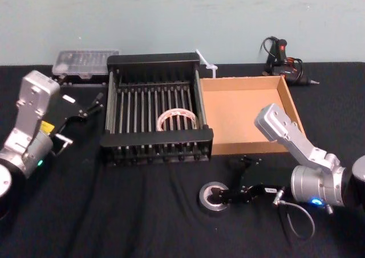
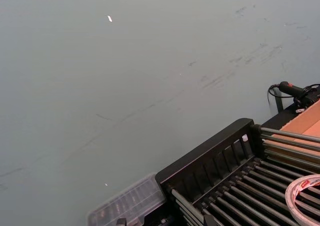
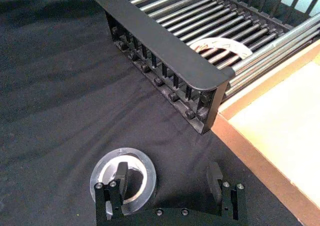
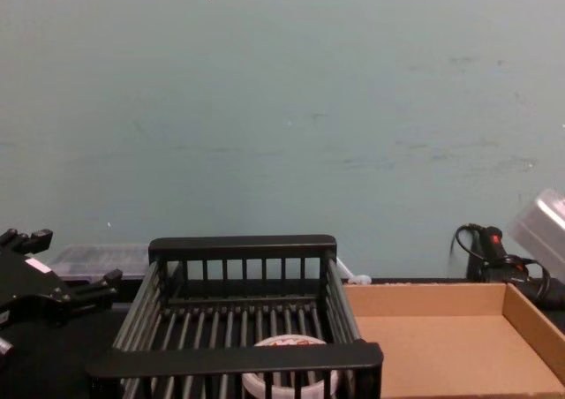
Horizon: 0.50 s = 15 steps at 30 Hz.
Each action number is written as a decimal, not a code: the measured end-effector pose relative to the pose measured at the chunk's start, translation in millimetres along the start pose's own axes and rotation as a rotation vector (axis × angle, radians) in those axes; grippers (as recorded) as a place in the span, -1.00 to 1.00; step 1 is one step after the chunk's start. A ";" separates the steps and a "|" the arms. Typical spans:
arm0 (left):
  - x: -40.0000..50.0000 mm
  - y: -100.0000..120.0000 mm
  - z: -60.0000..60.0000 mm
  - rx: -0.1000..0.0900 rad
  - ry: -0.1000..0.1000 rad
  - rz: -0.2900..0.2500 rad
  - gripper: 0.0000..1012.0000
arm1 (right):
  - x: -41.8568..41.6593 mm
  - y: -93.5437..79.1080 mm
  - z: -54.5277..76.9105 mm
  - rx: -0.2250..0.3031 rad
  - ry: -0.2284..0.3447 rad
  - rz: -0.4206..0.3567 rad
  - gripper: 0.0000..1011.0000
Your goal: Pick up the white tape and place it into the black box , Pick up the silver tape and place it into the brown box.
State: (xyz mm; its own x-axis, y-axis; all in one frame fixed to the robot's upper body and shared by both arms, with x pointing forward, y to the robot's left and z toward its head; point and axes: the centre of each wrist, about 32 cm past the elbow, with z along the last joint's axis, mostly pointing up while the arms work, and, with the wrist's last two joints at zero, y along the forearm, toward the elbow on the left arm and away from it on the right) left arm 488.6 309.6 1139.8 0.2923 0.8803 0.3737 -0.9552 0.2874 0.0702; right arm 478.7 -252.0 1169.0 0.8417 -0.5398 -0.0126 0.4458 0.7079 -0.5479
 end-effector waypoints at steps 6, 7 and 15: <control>0.0 0.0 0.0 0.000 0.000 0.000 0.98 | -0.4 2.5 -0.6 -0.007 0.002 0.009 0.98; 0.0 0.0 0.0 0.000 0.000 0.000 0.98 | -0.5 2.7 -0.7 -0.008 0.002 0.010 0.98; 0.0 0.0 0.0 0.000 0.000 0.000 0.98 | -0.9 4.7 -1.2 -0.014 0.000 0.019 0.98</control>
State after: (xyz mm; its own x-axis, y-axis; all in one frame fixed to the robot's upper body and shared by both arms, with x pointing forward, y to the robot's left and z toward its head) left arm 488.6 309.7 1139.8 0.2922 0.8803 0.3737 -0.9553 0.2873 0.0703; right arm 479.7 -248.7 1165.5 0.8503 -0.5258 -0.0230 0.4251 0.7118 -0.5592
